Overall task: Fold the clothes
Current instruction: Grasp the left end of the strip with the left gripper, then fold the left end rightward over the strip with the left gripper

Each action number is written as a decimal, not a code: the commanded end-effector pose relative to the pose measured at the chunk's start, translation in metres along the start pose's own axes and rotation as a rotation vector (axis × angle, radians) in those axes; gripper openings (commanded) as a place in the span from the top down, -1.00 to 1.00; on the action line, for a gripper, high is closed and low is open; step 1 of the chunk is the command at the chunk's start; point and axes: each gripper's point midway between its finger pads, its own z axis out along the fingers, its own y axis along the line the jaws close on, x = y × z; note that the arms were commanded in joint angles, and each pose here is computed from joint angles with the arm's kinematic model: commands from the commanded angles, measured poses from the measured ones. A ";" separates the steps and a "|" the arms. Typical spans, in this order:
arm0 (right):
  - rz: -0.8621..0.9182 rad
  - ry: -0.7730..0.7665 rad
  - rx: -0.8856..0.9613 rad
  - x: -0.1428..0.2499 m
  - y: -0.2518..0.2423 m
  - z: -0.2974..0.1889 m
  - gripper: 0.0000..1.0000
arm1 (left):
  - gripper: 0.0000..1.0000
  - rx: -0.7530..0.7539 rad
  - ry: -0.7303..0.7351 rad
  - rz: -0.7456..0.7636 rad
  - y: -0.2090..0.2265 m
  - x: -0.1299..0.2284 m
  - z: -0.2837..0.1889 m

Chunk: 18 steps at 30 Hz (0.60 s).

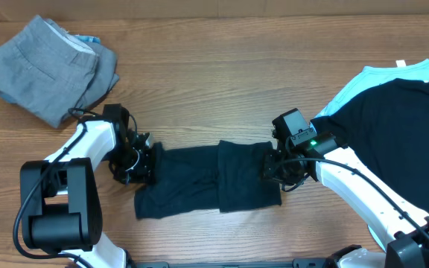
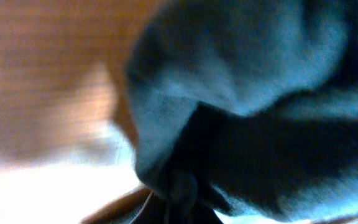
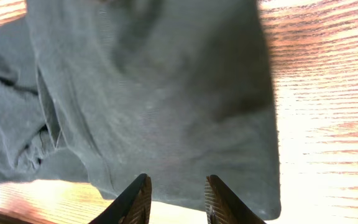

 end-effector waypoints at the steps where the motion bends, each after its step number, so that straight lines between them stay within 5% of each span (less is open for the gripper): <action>1: -0.019 -0.052 -0.010 -0.009 0.005 -0.012 0.36 | 0.92 -0.079 -0.051 0.003 0.010 -0.016 -0.030; 9: -0.018 -0.059 -0.001 -0.010 0.004 -0.012 0.36 | 0.92 -0.067 -0.189 0.067 -0.031 -0.025 -0.118; 18: -0.008 -0.065 0.007 -0.012 0.002 -0.012 0.34 | 0.92 0.007 -0.233 0.217 -0.120 -0.017 -0.113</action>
